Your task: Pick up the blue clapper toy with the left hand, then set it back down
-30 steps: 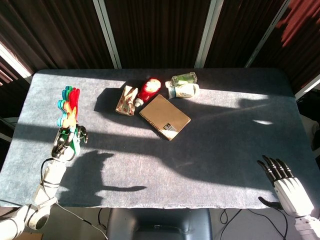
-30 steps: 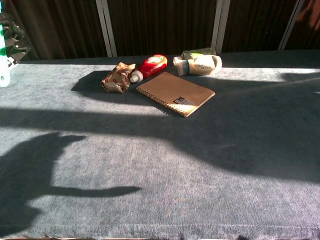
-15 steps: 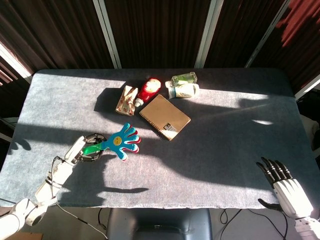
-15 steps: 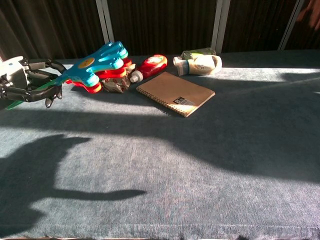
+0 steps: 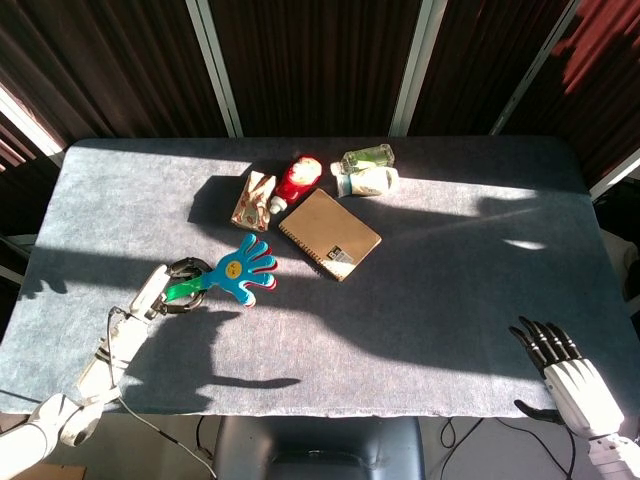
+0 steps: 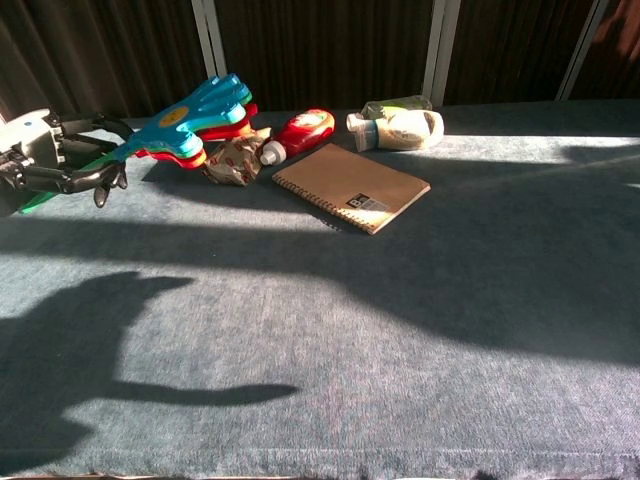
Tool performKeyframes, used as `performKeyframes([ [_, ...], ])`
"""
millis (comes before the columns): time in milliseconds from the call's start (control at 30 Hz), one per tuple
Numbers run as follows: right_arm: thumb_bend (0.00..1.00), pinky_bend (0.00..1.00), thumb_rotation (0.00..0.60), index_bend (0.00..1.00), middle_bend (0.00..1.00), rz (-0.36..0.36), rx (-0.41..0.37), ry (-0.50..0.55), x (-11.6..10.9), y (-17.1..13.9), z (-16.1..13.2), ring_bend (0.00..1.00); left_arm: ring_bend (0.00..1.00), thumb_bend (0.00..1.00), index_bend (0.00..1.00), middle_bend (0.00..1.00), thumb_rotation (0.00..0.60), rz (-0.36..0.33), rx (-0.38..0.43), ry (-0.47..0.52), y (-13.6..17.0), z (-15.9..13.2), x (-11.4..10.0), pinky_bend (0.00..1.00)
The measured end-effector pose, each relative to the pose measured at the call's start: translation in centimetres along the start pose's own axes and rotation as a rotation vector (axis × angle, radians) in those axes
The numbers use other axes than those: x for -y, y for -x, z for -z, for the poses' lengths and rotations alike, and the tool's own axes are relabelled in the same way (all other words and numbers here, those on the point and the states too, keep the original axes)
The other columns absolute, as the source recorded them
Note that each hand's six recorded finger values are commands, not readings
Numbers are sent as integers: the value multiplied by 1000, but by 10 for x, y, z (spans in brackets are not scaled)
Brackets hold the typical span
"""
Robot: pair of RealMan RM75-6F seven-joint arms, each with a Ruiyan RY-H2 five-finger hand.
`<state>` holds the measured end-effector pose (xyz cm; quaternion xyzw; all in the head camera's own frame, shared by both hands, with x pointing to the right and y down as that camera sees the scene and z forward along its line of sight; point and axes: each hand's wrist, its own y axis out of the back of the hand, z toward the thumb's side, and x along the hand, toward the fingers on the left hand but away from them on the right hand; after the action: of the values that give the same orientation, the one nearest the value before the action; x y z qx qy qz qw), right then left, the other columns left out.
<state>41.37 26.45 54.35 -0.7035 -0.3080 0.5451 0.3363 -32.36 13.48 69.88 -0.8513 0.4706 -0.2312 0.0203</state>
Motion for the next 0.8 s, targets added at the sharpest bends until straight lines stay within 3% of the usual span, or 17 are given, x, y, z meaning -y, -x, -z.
performKeyframes([
  [133,60,0,600,0,0,-6,1,0,1,1,0,0,386,540,773,728,600,25,-31,-42,0,12,7,381],
  [367,60,0,600,0,0,-6,-2,4,1,0,0,0,234,503,655,564,600,132,-70,-349,2,40,36,156],
  [533,60,0,600,0,0,-4,-1,7,0,0,1,0,60,437,413,336,600,199,-81,-441,2,52,56,29],
  [667,60,0,600,0,0,-2,-2,7,-1,0,1,0,0,442,191,32,600,197,-59,-500,1,52,57,0],
  [800,60,0,600,0,0,-1,-2,7,-1,0,1,0,0,429,109,0,600,166,-18,-546,3,44,54,0],
])
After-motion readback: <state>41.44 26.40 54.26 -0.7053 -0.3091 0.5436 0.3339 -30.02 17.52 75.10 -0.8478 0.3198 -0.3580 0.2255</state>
